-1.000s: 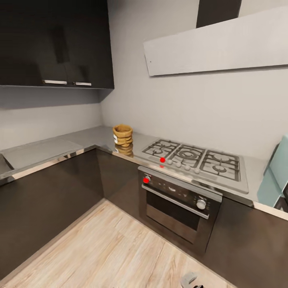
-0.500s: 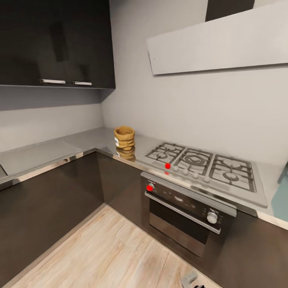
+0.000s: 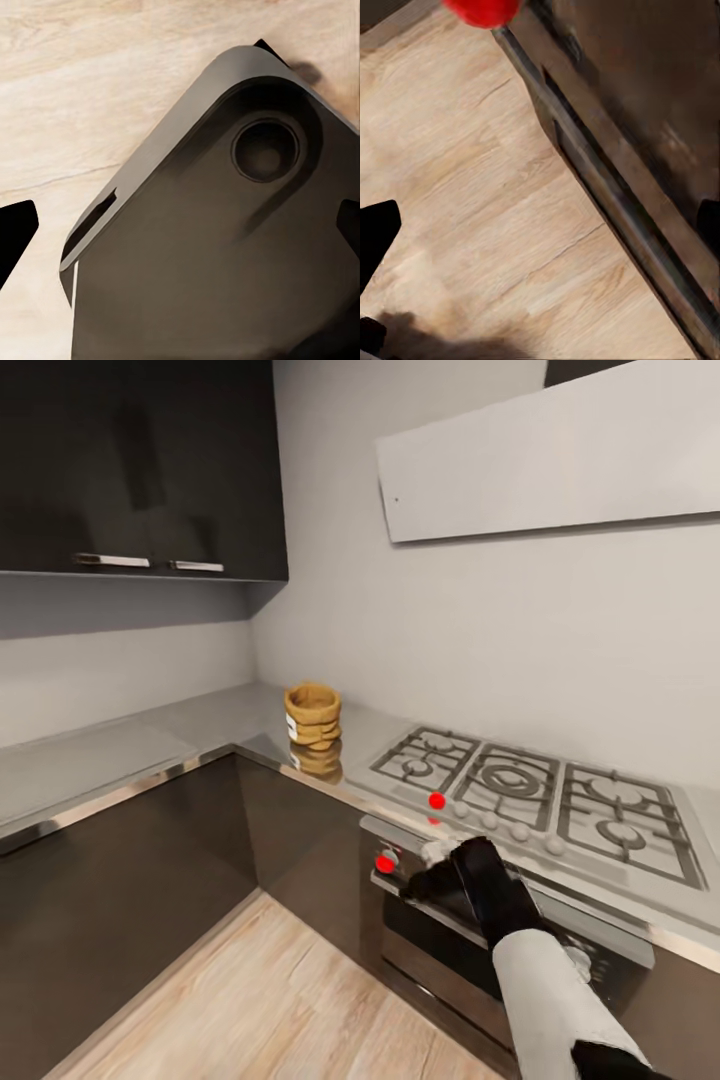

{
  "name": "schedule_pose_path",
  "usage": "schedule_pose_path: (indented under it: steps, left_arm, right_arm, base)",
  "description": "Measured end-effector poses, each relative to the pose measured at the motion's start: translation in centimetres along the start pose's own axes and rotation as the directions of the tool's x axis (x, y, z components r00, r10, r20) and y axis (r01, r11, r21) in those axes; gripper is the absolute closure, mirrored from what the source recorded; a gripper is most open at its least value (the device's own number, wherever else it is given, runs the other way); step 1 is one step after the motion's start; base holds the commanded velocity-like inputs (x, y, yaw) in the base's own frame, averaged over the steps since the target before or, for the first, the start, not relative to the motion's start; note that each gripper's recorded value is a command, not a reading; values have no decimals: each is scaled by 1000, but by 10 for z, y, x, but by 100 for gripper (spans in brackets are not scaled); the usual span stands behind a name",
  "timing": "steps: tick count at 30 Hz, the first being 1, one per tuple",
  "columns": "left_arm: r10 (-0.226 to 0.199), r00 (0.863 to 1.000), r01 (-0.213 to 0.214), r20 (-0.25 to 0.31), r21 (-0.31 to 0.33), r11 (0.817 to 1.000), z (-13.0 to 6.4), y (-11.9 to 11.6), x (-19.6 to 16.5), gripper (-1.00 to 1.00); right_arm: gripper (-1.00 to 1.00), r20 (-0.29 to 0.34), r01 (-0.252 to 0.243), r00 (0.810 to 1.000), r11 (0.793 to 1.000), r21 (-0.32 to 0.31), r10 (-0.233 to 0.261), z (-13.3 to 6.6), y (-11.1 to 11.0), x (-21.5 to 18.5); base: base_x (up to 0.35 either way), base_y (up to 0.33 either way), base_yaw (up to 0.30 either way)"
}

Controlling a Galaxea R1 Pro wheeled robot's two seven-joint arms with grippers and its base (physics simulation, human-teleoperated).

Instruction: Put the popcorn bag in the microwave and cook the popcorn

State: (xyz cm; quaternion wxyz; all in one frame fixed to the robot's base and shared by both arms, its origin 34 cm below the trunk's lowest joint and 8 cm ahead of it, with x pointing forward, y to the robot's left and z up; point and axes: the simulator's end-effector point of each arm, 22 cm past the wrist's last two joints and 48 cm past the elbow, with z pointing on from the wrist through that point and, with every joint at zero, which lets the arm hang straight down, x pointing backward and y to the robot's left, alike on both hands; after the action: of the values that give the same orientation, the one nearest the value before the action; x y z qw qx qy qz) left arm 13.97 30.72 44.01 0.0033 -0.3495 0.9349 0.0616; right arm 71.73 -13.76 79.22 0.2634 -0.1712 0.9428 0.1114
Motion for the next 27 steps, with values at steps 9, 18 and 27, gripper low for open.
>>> schedule_pose_path:
  steps: [9,18,27]
  left_arm:
    - [6,1000,-6,4,1,1000,0,-1,0,-100]
    - [11,1000,-11,6,2,1000,0,-2,0,-100]
    - [15,1000,-15,0,6,1000,0,-3,1,-100]
  right_arm:
    - [-100,400,17,915,989,-146,43,-195,34,-249]
    - [-100,597,56,802,997,-44,-19,-288,24,-300]
    - [-100,600,-43,800,995,95,-23,-292,-13,-301]
  base:
    - [322,1,0]
    - [134,0,0]
    - [279,128,0]
